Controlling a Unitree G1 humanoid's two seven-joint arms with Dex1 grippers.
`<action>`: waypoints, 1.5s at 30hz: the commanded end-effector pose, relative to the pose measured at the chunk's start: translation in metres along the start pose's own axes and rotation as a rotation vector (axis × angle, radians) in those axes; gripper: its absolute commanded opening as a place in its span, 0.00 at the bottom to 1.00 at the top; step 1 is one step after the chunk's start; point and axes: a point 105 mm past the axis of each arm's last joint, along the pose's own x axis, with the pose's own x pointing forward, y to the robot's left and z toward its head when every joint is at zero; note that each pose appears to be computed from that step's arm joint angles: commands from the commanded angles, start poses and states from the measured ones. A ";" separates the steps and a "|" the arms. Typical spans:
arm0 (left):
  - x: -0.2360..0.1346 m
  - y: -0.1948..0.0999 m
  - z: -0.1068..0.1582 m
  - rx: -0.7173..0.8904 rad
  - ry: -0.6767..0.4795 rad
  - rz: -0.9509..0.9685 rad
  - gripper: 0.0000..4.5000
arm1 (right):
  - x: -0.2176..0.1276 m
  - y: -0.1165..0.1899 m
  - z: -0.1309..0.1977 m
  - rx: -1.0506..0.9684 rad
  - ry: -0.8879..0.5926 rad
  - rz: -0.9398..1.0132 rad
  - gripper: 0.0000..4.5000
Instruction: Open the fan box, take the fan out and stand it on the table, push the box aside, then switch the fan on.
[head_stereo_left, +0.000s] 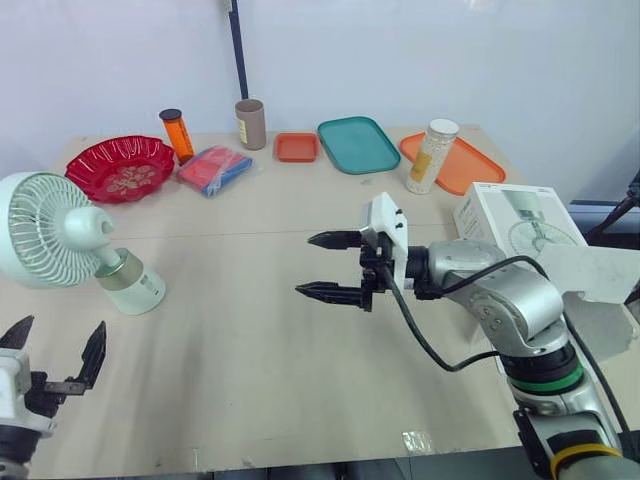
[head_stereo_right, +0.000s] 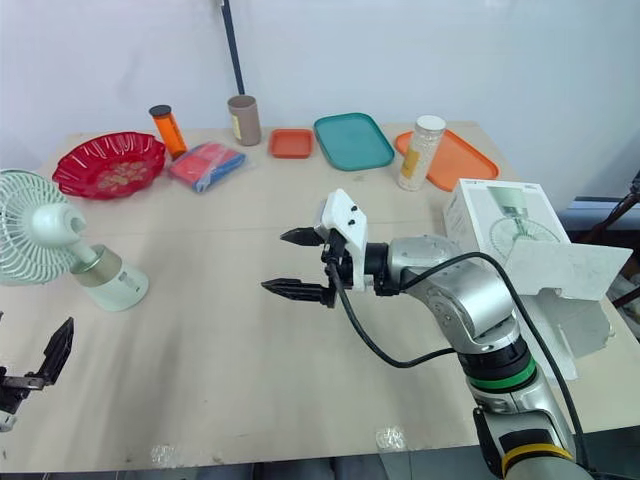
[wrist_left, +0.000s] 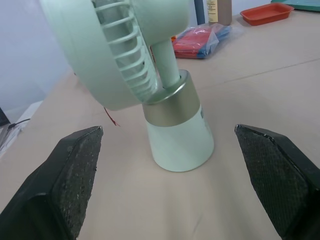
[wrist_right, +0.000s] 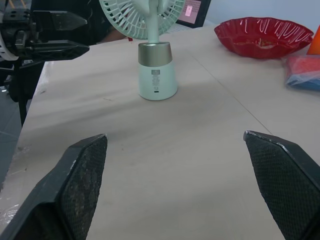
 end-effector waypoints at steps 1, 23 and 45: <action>-0.001 0.014 0.008 0.029 -0.018 0.047 1.00 | -0.002 0.003 0.012 -0.055 -0.036 -0.004 0.99; 0.030 0.025 0.029 0.034 -0.077 0.003 1.00 | 0.013 0.005 0.027 -0.075 -0.113 0.017 0.99; 0.066 0.021 0.030 0.032 -0.105 -0.030 1.00 | 0.022 0.005 0.034 -0.090 -0.142 0.017 0.99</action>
